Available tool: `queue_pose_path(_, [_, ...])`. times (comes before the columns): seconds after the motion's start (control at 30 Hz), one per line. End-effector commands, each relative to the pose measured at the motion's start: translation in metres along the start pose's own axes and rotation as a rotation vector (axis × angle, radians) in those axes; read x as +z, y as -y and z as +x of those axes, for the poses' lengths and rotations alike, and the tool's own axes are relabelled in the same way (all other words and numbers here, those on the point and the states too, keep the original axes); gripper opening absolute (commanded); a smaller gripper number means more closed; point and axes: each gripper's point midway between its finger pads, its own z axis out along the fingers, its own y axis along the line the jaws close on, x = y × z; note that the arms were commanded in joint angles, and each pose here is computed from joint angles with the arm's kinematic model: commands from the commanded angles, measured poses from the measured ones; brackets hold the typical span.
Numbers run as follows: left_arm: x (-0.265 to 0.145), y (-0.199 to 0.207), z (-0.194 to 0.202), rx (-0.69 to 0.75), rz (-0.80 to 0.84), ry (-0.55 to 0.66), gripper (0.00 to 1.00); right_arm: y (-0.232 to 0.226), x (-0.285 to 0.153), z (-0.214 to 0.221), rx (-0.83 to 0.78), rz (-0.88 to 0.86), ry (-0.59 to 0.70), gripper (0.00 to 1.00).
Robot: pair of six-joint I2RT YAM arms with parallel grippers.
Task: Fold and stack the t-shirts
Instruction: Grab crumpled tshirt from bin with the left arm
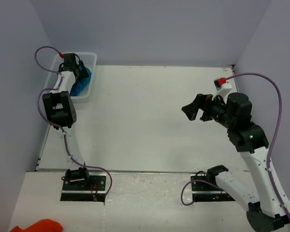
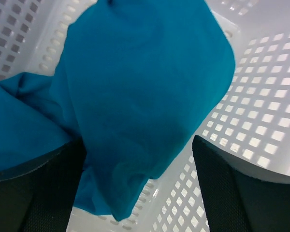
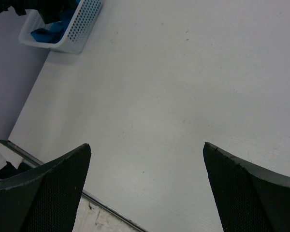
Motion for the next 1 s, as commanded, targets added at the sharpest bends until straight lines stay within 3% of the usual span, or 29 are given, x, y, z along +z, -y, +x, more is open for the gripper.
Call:
queue_pose_path(0.0, [0.005, -0.001, -0.017, -0.027, -0.004, 0.038, 0.87, -0.004, 0.001, -0.004, -0.003, -0.013, 0.006, 0.99])
queue_pose_path(0.03, [0.010, -0.002, -0.014, -0.027, -0.003, 0.031, 0.84, -0.003, 0.002, -0.003, -0.001, -0.012, 0.004, 0.99])
queue_pose_path(0.13, [0.012, 0.002, -0.019, -0.034, 0.019, 0.036, 0.51, -0.003, 0.005, -0.001, 0.005, -0.013, -0.008, 0.99])
queue_pose_path(0.17, [0.011, 0.004, -0.021, -0.042, 0.046, 0.036, 0.29, -0.002, 0.006, 0.000, 0.007, -0.013, -0.012, 0.99])
queue_pose_path(0.23, [0.007, 0.009, -0.032, -0.055, 0.093, 0.075, 0.05, -0.002, 0.008, 0.003, 0.015, -0.015, -0.018, 0.99])
queue_pose_path(0.27, [-0.002, 0.010, -0.036, -0.064, 0.108, 0.088, 0.00, -0.001, 0.010, 0.005, 0.019, -0.015, -0.023, 0.99])
queue_pose_path(0.43, [-0.052, 0.016, -0.087, -0.089, 0.174, 0.258, 0.00, -0.004, 0.015, 0.010, 0.036, -0.040, -0.044, 0.99])
queue_pose_path(0.6, [-0.134, 0.036, -0.151, -0.082, 0.305, 0.409, 0.00, -0.005, 0.018, 0.009, 0.028, -0.044, -0.051, 0.99])
queue_pose_path(0.8, [-0.298, 0.074, -0.225, 0.013, 0.626, 0.712, 0.00, 0.000, 0.021, 0.014, 0.020, -0.024, -0.058, 0.99])
queue_pose_path(0.83, [-0.354, 0.086, -0.228, 0.061, 0.749, 0.780, 0.00, 0.000, 0.021, 0.015, 0.022, -0.022, -0.059, 0.99])
queue_pose_path(0.87, [-0.382, 0.094, -0.234, 0.097, 0.826, 0.864, 0.00, 0.001, 0.021, 0.015, 0.022, -0.022, -0.054, 0.99])
queue_pose_path(0.97, [-0.462, 0.104, -0.231, 0.142, 0.984, 0.930, 0.00, 0.003, 0.021, 0.014, 0.020, -0.006, -0.045, 0.99])
